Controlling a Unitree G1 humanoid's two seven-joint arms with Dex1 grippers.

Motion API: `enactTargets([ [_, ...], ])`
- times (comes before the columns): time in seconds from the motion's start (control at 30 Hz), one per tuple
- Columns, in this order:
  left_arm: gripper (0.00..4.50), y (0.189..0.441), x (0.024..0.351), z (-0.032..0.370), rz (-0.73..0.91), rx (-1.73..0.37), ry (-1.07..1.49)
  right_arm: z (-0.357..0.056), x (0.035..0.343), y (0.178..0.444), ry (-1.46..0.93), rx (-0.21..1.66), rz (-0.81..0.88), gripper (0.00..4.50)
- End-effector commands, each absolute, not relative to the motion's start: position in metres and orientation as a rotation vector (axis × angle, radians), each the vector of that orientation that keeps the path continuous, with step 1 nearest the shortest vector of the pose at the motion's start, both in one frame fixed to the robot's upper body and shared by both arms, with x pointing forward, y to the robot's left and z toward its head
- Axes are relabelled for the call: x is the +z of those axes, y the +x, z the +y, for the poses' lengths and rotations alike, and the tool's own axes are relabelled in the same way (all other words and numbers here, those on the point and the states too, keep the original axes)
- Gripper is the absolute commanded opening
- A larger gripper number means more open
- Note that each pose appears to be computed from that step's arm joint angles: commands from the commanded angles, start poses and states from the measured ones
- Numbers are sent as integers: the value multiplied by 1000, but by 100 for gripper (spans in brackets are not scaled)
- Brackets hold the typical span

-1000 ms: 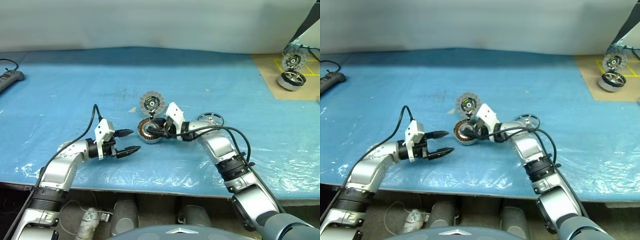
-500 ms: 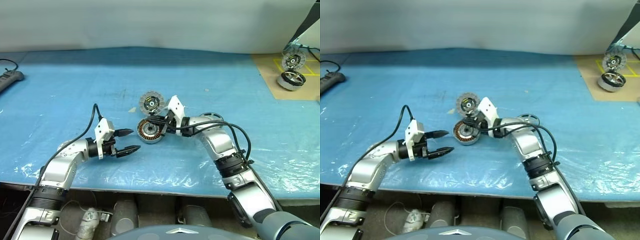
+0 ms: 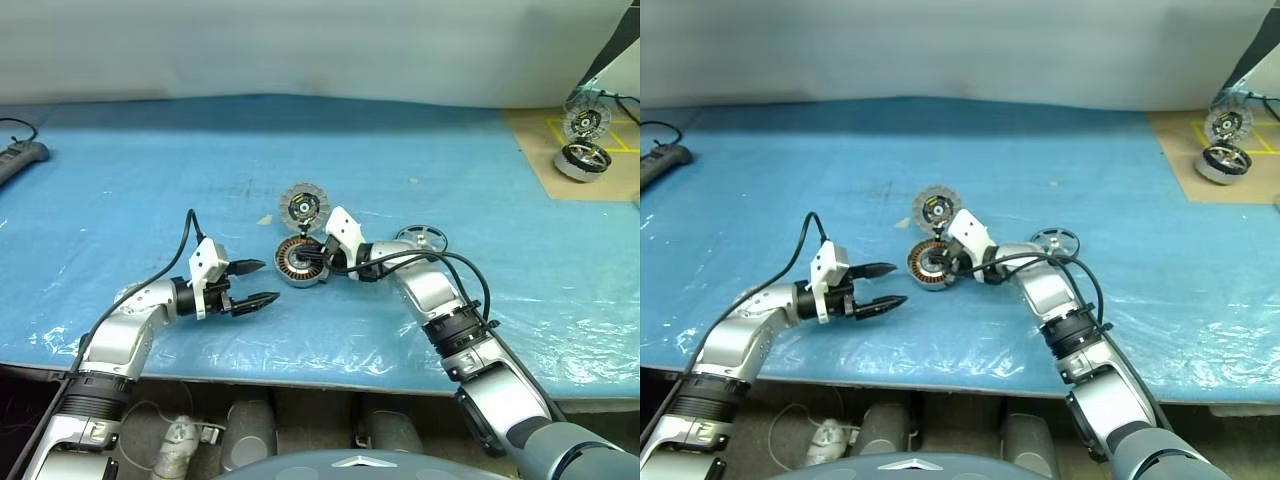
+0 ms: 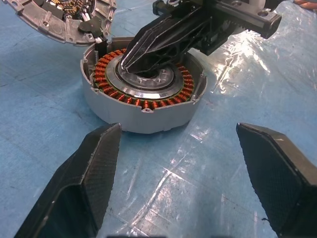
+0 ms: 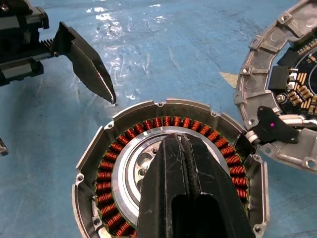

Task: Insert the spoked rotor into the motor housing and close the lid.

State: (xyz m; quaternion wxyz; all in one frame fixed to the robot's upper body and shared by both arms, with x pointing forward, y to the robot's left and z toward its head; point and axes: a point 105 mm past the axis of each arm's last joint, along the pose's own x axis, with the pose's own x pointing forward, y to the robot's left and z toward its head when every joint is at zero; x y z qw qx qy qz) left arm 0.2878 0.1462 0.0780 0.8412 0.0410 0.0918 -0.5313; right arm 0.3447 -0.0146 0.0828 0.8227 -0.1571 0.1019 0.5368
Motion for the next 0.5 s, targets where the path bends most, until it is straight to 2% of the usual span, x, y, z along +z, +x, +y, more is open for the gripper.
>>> enactTargets([
  [0.03, 399, 289, 85, 143, 156, -1136, 110, -33, 51, 346, -384, 1084, 348, 3],
  [0.2, 399, 288, 84, 141, 155, -1146, 109, -27, 61, 337, -319, 1133, 315, 3],
  [0.33, 399, 289, 87, 139, 143, -1147, 101, -24, 124, 346, -26, 1119, 108, 3],
  [0.43, 399, 289, 92, 137, 126, -1154, 82, -33, 148, 346, 39, 1106, 49, 3],
  [0.5, 399, 287, 99, 134, 110, -1169, 64, -55, 168, 342, 32, 1077, 10, 3],
])
